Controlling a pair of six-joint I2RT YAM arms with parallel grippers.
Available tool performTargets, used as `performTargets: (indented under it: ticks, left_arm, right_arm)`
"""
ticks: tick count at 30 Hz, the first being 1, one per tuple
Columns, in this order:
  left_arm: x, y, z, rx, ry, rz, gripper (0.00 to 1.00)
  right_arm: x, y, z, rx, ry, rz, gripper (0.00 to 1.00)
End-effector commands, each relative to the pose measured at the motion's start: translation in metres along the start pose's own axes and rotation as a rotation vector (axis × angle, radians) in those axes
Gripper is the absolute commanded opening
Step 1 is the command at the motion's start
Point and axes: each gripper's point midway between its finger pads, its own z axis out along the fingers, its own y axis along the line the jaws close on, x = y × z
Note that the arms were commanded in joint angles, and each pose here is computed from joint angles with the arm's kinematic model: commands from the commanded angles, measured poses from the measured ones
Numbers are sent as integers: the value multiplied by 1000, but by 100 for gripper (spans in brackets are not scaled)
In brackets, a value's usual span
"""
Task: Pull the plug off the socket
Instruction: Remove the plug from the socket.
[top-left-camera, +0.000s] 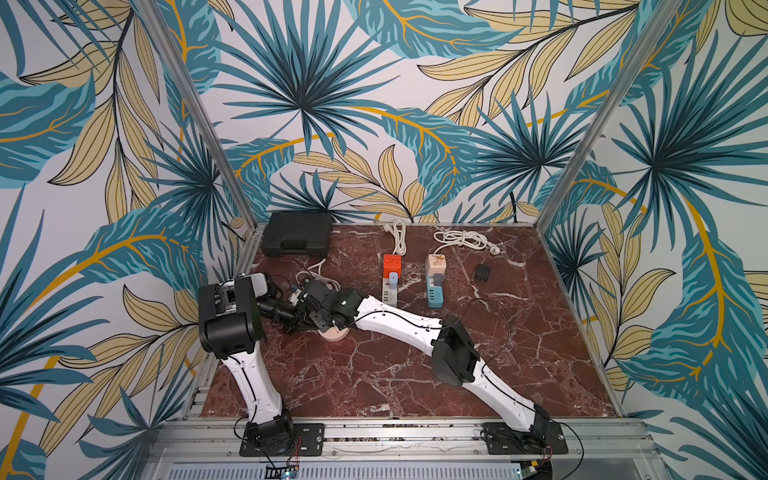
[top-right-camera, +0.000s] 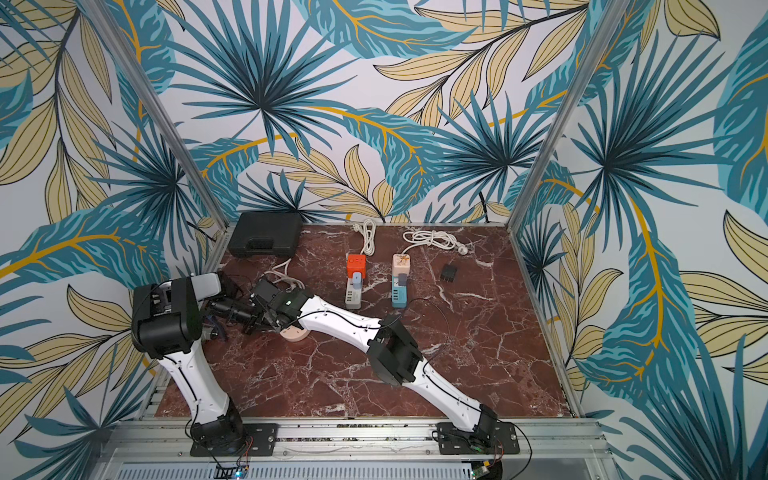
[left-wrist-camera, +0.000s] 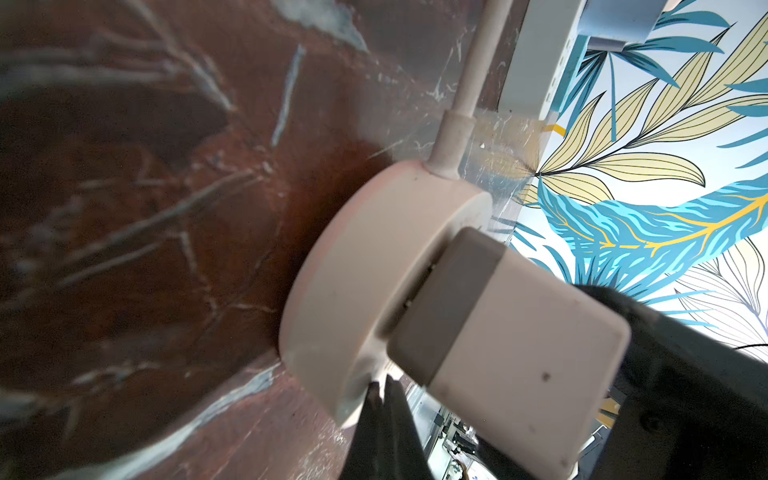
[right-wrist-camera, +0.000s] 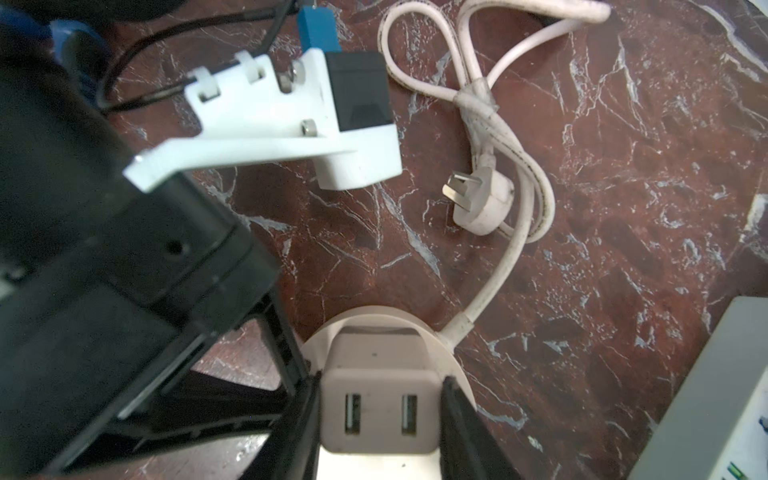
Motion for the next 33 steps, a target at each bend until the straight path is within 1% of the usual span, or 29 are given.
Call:
performTargets:
  ticks: [1,4,8,11,15,17,21,27,33]
  left_arm:
    - [-16,39,4,-158,-10,72,0]
    - [-16,40,5,-160,-8,68,0]
    - [-16,40,4,-159,-9,72,0]
    - [-16,35,4,-137,-14,83,0]
    - [-14,8,3,-13,-23,136,0]
    - [-11,-6,1,49,-23,160,0]
    - [-8,-20,-4,95,-28,188,0]
    - [-6,-14,-2,69,-14,174,0]
    - [-10,22,4,-74,9,96,0]
  right_arm:
    - [-19,-5,-28,6,-38,-16,3]
    - [-23,-1,-32,-98,-26,66,0]
    - [-28,2,-38,-237,8,202,0]
    - [-29,-1,-44,-232,11,217,0]
    - [-28,-9,-41,-172,2,219,0]
    - [-27,-13,-38,-140,-4,247,0]
    - [-30,-12,-32,-127,-33,326,0]
    - [-41,-7,-28,-132,-80,413,0]
    - [-42,-10,-29,-110,-84,400,0]
